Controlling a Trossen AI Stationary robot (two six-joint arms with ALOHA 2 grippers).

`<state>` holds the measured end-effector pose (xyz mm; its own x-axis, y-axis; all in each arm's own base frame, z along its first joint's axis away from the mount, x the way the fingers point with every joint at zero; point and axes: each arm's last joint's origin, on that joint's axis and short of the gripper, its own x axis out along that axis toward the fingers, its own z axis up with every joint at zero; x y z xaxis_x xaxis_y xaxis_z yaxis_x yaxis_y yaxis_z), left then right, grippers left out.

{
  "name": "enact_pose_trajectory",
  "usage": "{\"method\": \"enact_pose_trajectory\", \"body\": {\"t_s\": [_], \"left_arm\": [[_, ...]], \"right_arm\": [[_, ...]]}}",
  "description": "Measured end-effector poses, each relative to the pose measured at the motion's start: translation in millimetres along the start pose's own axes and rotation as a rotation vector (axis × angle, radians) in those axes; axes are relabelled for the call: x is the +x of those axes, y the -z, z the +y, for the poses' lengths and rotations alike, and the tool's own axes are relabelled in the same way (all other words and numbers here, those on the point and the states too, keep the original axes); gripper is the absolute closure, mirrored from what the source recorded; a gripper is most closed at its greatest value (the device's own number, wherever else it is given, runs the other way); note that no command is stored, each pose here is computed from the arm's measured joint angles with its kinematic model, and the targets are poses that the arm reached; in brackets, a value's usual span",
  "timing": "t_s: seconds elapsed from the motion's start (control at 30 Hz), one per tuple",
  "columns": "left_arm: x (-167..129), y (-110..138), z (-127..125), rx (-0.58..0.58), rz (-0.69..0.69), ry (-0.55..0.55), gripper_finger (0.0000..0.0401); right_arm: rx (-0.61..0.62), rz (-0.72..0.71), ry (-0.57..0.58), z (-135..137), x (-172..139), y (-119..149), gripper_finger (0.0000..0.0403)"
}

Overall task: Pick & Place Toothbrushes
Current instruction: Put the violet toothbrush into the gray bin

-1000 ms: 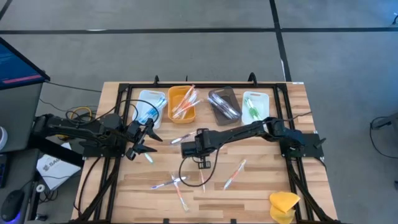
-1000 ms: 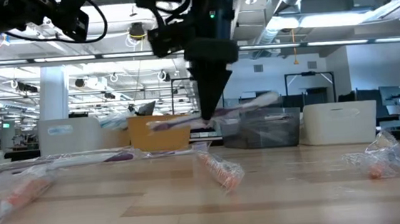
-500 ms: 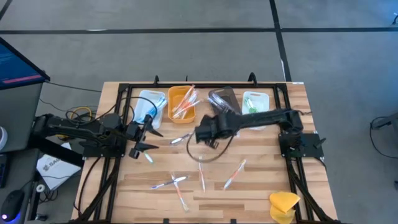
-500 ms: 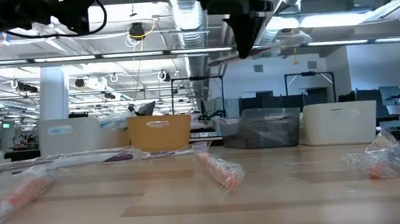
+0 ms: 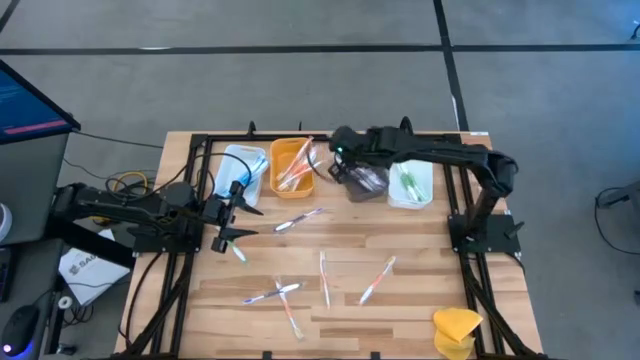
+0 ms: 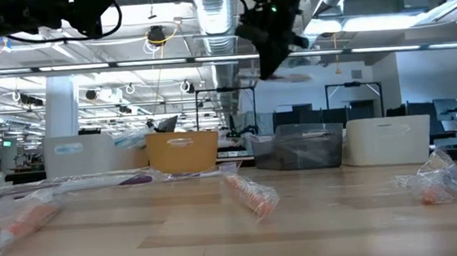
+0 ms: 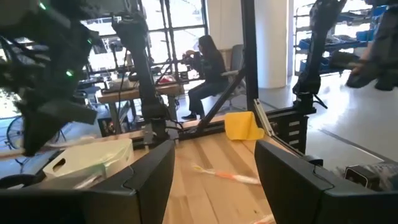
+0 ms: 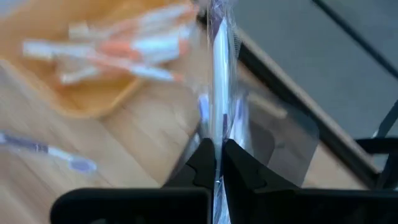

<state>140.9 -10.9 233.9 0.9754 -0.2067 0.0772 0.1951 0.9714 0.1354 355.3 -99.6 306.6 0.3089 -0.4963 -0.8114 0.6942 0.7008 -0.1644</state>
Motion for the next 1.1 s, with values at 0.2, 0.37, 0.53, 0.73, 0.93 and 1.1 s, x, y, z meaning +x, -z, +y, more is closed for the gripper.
{"method": "enact_pose_trajectory", "body": {"t_s": [0.2,0.37,0.53,0.73,0.93,1.1], "left_arm": [[0.0,0.8,-0.1,-0.027,0.008,0.001,0.0183],[0.0,0.8,-0.1,-0.027,0.009,0.001,0.0183],[0.0,0.8,-0.1,-0.026,0.008,0.001,0.0183],[0.0,0.7,-0.1,-0.025,0.007,0.001,0.0183],[0.1,0.9,-0.1,-0.025,0.009,0.001,0.0183],[0.0,0.8,-0.1,-0.025,0.008,0.001,0.0183]], "right_arm": [[0.022,0.049,0.022,-15.8,21.6,35.6,0.0398],[0.048,0.004,0.015,-24.9,36.5,54.0,0.0398],[0.061,0.001,0.024,-39.1,53.3,56.2,0.0398],[0.070,0.050,-0.057,-41.5,70.8,57.8,0.0398],[0.069,0.100,-0.059,-37.4,95.8,61.0,0.0398],[0.070,0.156,-0.049,-33.7,117.8,67.1,0.0398]]}}
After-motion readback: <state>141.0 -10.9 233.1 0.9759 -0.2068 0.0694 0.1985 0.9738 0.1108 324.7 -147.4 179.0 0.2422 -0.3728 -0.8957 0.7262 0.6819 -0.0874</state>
